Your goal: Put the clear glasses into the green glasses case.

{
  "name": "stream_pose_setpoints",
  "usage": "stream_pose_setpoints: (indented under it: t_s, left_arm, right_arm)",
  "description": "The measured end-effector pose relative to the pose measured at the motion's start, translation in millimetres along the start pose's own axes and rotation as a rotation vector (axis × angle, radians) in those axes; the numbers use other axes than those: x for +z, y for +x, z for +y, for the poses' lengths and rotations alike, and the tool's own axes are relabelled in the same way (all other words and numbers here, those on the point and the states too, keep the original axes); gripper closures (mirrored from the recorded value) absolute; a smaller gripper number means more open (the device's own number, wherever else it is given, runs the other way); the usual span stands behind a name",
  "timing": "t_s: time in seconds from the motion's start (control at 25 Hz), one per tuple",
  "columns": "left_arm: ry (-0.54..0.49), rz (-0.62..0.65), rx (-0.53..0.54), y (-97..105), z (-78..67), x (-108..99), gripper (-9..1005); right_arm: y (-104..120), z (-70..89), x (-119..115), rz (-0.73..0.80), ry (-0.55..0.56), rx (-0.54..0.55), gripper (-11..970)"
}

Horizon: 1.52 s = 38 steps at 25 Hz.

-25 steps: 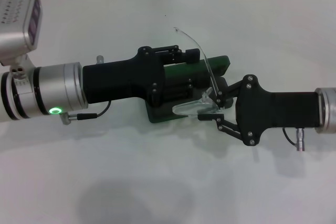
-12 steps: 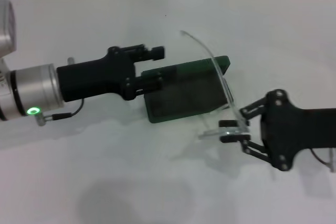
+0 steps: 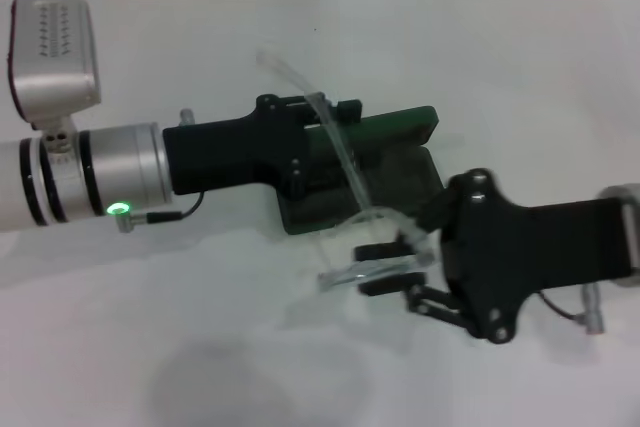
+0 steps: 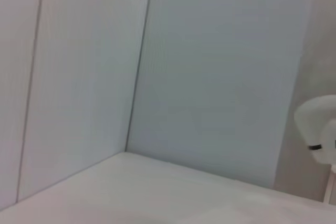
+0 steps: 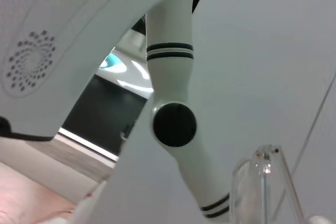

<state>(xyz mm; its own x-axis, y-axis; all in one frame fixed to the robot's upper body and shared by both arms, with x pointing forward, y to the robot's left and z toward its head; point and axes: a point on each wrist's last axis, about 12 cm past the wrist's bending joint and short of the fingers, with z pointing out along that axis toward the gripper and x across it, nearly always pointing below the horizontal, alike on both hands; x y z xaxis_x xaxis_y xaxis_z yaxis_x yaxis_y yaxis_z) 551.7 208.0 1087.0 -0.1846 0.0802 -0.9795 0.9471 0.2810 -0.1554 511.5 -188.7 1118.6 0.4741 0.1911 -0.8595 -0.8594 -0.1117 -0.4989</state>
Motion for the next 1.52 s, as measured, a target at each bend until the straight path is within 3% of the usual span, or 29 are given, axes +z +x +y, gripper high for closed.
stream_pose_setpoints:
  t_s: [0.16, 0.48, 0.64, 1.32, 1.52]
  left_arm:
    - [-0.019, -0.048, 0.013, -5, 1.9, 0, 401]
    - [-0.038, -0.192, 0.089, -6, -8.0, -15, 401]
    - [-0.025, -0.207, 0.098, -7, -10.4, -16, 401]
    - [-0.024, -0.209, 0.118, -8, -10.1, -16, 402]
    - [-0.111, -0.246, 0.116, -7, -4.7, -26, 402]
  right_arm:
    - [9, 0.6, 10, 0.027, -0.021, 0.09, 842]
    - [25, -4.7, 6, 0.142, 0.104, 0.294, 842]
    - [31, -10.9, 7, 0.188, 0.138, 0.354, 842]
    - [34, -15.4, 7, 0.218, 0.165, 0.383, 842]
    - [30, -19.7, 1, 0.22, 0.182, 0.341, 842]
